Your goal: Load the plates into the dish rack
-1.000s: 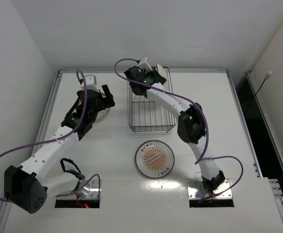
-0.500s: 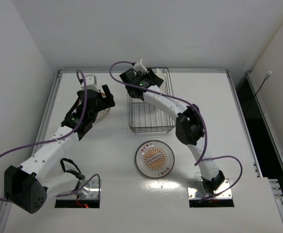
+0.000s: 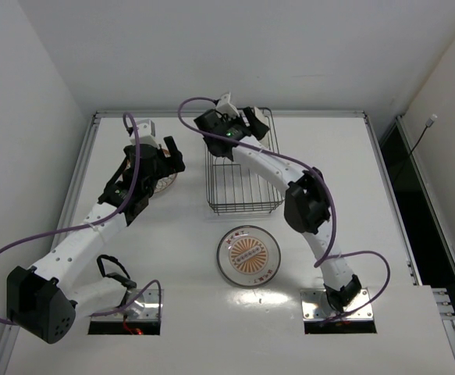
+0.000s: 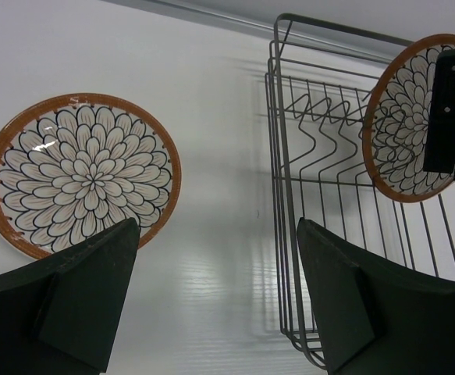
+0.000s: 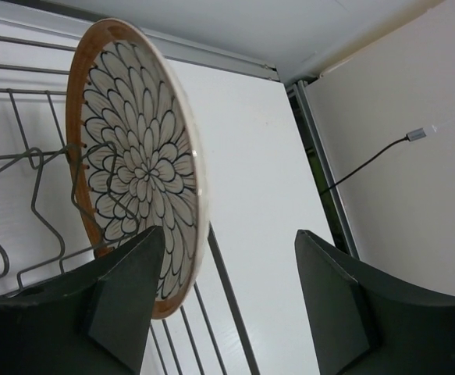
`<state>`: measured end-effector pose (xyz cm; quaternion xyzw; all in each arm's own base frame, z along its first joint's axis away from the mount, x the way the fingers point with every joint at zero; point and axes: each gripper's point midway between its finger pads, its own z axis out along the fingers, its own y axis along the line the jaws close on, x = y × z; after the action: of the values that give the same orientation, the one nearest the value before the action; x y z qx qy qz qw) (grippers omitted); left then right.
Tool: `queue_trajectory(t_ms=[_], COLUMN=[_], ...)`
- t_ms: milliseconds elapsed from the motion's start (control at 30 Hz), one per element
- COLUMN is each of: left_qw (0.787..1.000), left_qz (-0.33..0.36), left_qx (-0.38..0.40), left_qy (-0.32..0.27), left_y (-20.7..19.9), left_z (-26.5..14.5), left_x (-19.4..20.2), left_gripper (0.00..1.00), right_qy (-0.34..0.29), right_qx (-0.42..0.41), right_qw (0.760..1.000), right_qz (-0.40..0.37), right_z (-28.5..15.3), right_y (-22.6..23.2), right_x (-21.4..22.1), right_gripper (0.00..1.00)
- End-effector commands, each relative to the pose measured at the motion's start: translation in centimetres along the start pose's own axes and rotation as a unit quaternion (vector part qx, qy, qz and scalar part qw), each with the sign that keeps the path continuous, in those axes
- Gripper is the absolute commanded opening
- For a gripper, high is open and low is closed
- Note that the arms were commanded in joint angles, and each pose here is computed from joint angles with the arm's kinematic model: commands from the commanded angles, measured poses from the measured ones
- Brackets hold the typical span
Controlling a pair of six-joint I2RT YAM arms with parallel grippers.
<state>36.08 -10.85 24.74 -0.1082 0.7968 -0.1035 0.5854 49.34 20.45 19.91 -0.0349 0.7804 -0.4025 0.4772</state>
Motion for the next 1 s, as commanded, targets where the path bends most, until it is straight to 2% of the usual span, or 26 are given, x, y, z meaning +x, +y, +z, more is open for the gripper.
queue_trajectory(t_ms=[0,167,300,367,400,433,500,600,733,833,967], left_qw=[1.000,1.000,1.000,0.999,0.998,0.997,0.995,0.987,0.982,0.983,0.986], left_qz=[-0.012,-0.008,0.009,0.018,0.022,0.022,0.030,0.047,0.054,0.055,0.058], left_qx=[0.016,0.017,0.023,0.040,0.051,0.057,0.078,0.101,0.115,0.110,0.083], left_qy=[-0.022,-0.012,0.011,0.032,0.032,0.036,0.059,0.112,0.141,0.139,0.133], left_y=[-1.2,-1.2,-1.4,-2.1,-2.4,-2.8,-3.7,-4.5,-5.1,-4.9,-4.0], left_z=[-0.1,0.3,1.2,2.0,1.9,2.1,2.8,3.7,4.3,4.3,4.6], left_x=[-1.9,-1.2,0.2,1.6,1.5,1.6,2.8,5.4,6.8,6.7,6.3], left_gripper=[0.80,0.80,0.86,0.86,0.86,0.86,0.86,0.87,0.87,0.87,0.87], right_qy=[-0.018,-0.034,-0.016,0.018,0.016,0.029,0.046,0.084,0.106,0.123,0.153], right_qx=[0.001,-0.036,-0.140,-0.190,-0.213,-0.228,-0.277,-0.328,-0.347,-0.357,-0.356], right_qw=[0.997,0.991,0.975,0.966,0.960,0.957,0.940,0.924,0.913,0.907,0.904], right_qz=[0.078,0.125,0.172,0.172,0.180,0.179,0.194,0.176,0.184,0.186,0.180], right_z=[-1.2,-3.3,-5.3,-5.5,-5.9,-6.2,-7.1,-8.4,-9.0,-9.0,-8.3], right_y=[-5.4,-9.1,-10.2,-9.6,-8.8,-9.4,-8.5,-6.9,-7.1,-7.1,-6.5], right_x=[-3.9,-6.2,-5.9,-2.3,-2.7,-0.7,0.8,6.1,9.6,11.4,13.9], right_gripper=[0.65,0.73,0.74,0.74,0.73,0.73,0.70,0.67,0.63,0.63,0.57])
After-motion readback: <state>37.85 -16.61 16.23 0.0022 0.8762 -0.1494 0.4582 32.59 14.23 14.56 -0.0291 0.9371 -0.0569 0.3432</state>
